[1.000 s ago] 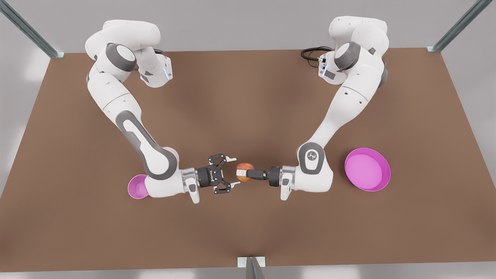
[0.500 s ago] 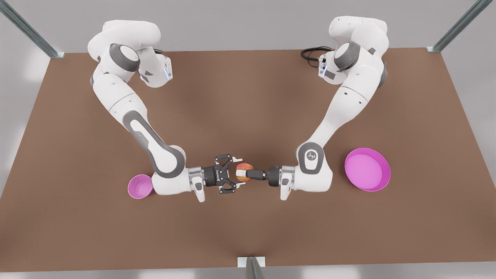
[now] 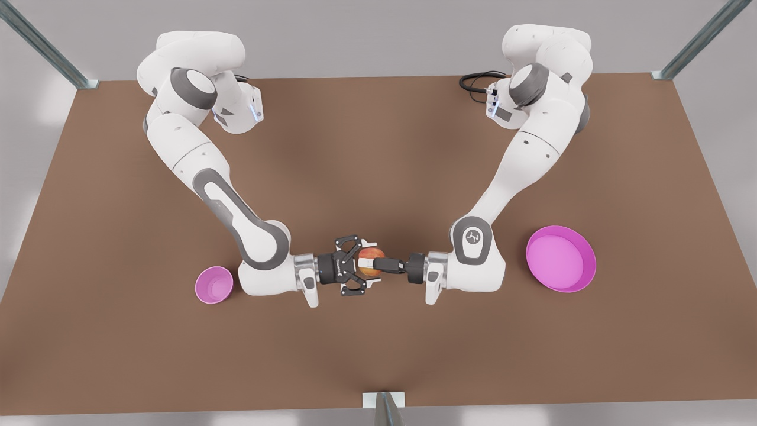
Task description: Use the left arm to pick up the apple from the plate, transfer it to the gripper of the right arm, and then use the right arm to place it into the bowl
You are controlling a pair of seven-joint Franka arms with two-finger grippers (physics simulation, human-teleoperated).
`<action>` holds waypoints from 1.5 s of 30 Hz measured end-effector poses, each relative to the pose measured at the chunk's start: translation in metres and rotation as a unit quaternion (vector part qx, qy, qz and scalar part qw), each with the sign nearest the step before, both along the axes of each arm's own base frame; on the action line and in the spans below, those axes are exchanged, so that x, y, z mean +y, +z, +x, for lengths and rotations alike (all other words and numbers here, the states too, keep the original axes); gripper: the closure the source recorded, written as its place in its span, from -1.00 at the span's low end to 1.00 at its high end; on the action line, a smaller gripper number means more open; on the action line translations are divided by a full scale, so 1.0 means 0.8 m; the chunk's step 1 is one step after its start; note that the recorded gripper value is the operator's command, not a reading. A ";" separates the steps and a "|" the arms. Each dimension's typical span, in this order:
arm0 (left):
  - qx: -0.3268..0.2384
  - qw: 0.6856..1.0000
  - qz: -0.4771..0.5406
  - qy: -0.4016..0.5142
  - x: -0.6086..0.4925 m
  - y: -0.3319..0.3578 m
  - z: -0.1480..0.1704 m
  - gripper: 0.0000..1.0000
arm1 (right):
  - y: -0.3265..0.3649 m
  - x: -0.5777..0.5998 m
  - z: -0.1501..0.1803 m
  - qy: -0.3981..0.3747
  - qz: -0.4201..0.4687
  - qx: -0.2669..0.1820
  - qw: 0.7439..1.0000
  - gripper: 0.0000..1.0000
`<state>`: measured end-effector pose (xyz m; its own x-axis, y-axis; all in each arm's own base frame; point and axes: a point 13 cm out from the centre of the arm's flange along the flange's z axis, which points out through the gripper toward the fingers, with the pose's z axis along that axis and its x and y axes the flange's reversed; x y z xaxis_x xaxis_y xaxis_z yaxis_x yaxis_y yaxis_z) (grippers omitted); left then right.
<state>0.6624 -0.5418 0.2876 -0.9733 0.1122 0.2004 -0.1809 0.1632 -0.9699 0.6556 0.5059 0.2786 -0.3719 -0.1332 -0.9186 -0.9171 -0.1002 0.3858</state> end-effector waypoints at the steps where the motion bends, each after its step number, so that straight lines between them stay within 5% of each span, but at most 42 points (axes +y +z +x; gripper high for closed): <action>1: 0.000 1.000 0.000 0.000 0.000 -0.001 0.000 -0.41 | 0.000 0.000 0.000 -0.001 0.000 0.000 1.000 -1.00; 3: 0.000 1.000 0.000 0.001 0.000 -0.001 0.000 -0.41 | 0.000 0.000 0.001 -0.001 0.000 -0.001 1.000 -0.96; 5: 0.000 1.000 0.000 0.001 0.000 -0.002 0.001 -0.41 | 0.000 0.000 0.001 -0.002 0.000 -0.001 1.000 -0.64; 8: 0.000 1.000 0.001 0.002 0.000 -0.001 0.001 -0.43 | 0.000 0.000 0.001 -0.002 0.000 -0.002 1.000 -0.48; 9: 0.000 1.000 0.000 0.002 0.000 -0.001 0.001 -0.77 | 0.001 0.000 0.001 -0.002 0.001 -0.002 1.000 -0.46; 11: -0.001 1.000 -0.002 0.003 0.000 0.000 0.001 -1.00 | 0.001 0.000 0.001 -0.002 0.001 -0.002 1.000 -0.45; 18: -0.006 1.000 -0.002 0.005 0.005 0.005 0.005 -1.00 | 0.004 -0.002 0.002 -0.002 0.002 -0.002 1.000 -0.45; 24: -0.017 0.999 0.001 0.046 0.133 0.022 0.079 -1.00 | 0.006 -0.049 0.026 -0.014 -0.001 -0.008 1.000 -0.45; 27: -0.084 0.992 0.089 0.019 0.281 0.049 0.102 -1.00 | -0.019 -0.154 0.054 -0.004 -0.046 -0.041 0.998 -0.45; 29: -0.153 0.959 0.227 -0.071 0.357 0.083 0.062 -1.00 | -0.051 -0.265 0.065 0.020 -0.113 -0.074 0.991 -0.45; 32: -0.171 0.866 0.438 -0.172 0.454 0.108 -0.001 -1.00 | -0.084 -0.455 0.059 0.070 -0.259 -0.121 0.956 -0.47; 34: -0.140 0.781 0.572 -0.209 0.489 0.119 -0.086 -1.00 | -0.089 -0.543 0.045 0.114 -0.362 -0.143 0.914 -0.48; 36: -0.123 0.746 0.617 -0.216 0.515 0.131 -0.128 -1.00 | -0.101 -0.600 0.033 0.160 -0.445 -0.152 0.868 -0.48; 40: -0.115 0.721 0.648 -0.215 0.522 0.127 -0.102 -1.00 | -0.130 -0.643 0.009 0.234 -0.539 -0.149 0.795 -0.48; 45: -0.124 0.687 0.683 -0.213 0.515 0.130 -0.065 -1.00 | -0.167 -0.643 -0.008 0.266 -0.587 -0.153 0.749 -0.48</action>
